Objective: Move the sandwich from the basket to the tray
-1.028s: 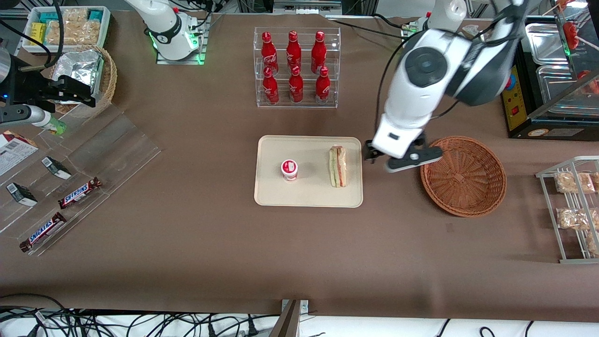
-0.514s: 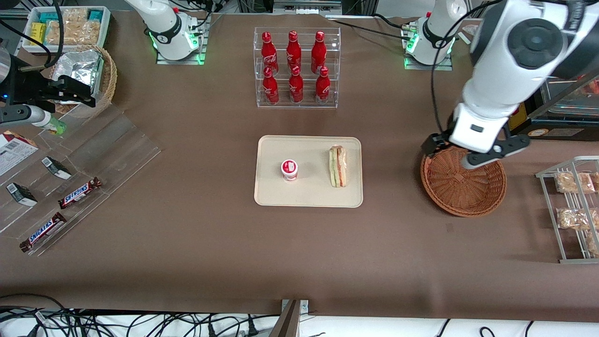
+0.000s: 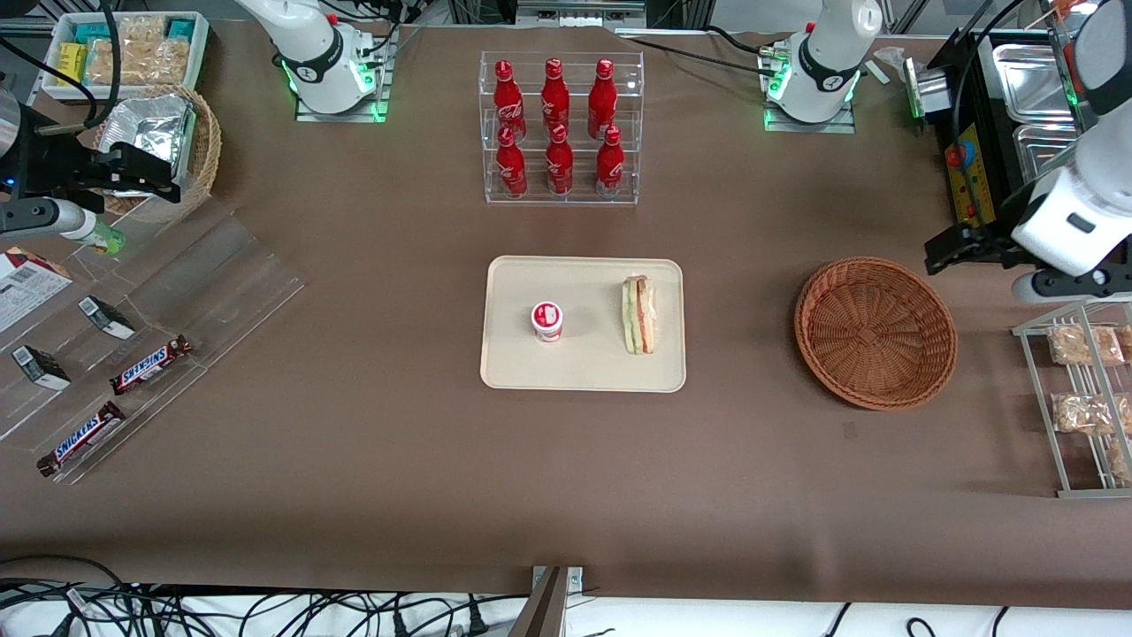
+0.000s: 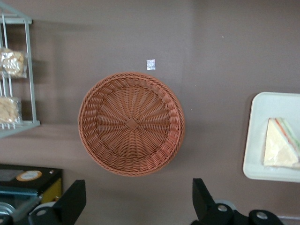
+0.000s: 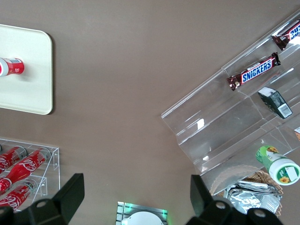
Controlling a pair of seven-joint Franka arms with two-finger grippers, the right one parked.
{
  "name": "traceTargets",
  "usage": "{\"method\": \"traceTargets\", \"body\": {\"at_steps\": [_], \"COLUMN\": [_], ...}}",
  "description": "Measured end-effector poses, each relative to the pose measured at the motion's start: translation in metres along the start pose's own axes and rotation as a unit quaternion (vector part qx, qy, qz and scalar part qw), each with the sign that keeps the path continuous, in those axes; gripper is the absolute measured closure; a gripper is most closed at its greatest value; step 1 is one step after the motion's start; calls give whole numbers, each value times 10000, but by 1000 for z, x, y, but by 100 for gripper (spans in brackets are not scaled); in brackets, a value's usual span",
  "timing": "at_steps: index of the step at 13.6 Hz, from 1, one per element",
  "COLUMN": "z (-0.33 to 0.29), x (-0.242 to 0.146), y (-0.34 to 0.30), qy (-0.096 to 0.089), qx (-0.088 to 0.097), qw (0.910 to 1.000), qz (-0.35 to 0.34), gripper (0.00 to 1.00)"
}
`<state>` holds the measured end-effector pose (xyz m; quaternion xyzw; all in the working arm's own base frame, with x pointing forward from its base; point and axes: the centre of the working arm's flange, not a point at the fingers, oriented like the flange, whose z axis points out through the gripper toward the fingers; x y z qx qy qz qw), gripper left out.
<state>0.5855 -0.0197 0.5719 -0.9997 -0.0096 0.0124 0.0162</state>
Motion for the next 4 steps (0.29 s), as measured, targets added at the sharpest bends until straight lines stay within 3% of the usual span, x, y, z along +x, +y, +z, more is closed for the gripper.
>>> {"method": "traceTargets", "body": {"at_steps": [4], "z": [-11], "x": [-6], "y": [-2], "qy": [71], "qx": [-67], "qw": [9980], "qz": [617], "gripper": [0]}}
